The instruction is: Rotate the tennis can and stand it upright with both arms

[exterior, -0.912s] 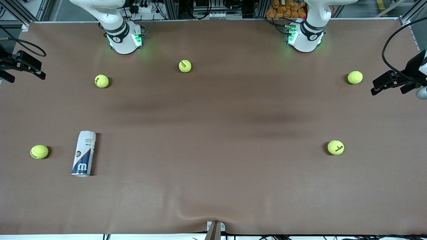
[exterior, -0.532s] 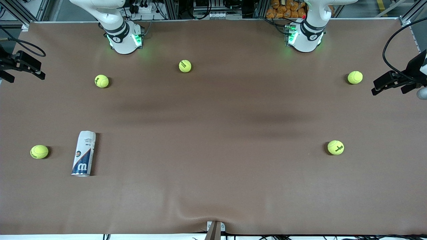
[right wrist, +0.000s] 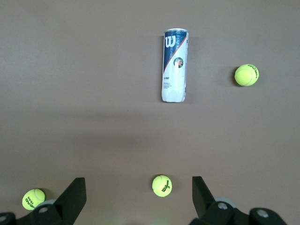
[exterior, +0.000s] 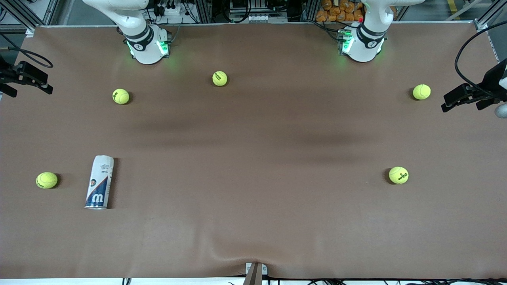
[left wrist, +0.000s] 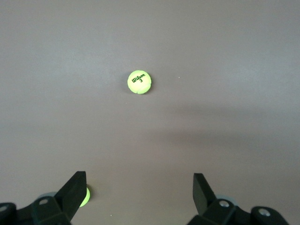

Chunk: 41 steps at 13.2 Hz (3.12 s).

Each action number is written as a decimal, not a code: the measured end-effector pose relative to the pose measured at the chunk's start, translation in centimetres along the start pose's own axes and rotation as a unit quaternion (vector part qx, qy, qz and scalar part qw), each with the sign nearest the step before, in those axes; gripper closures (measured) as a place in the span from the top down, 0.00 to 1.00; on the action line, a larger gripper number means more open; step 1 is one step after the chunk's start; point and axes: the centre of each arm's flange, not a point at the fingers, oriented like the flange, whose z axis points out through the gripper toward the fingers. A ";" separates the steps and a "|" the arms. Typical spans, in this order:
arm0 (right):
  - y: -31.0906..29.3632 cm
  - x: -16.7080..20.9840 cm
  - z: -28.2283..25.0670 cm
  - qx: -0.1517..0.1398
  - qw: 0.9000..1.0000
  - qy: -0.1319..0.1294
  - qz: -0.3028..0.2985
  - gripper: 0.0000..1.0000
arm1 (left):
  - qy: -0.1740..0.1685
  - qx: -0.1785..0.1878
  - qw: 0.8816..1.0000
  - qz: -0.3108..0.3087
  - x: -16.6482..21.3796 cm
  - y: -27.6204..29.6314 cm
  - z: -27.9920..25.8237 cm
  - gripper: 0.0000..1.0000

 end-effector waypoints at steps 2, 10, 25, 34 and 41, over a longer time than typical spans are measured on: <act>0.1 -0.1 0.2 0.001 1.000 -0.003 0.001 1.00 | -0.002 0.000 1.000 0.000 0.1 0.0 0.2 1.00; 0.2 -0.1 0.3 0.001 1.000 -0.005 0.002 1.00 | -0.005 0.000 1.000 0.000 0.3 0.0 0.5 1.00; 5.8 7.2 27.2 -0.044 0.999 -0.021 0.005 1.00 | -0.008 0.001 1.000 -0.003 0.3 -0.3 0.8 1.00; 6.4 9.9 39.7 -0.041 0.999 0.001 -0.003 1.00 | -0.012 0.001 1.000 -0.003 0.4 -0.3 1.1 1.00; 6.2 9.8 43.0 -0.039 0.999 -0.010 -0.009 1.00 | -0.013 0.001 1.000 -0.004 0.4 -0.4 1.1 1.00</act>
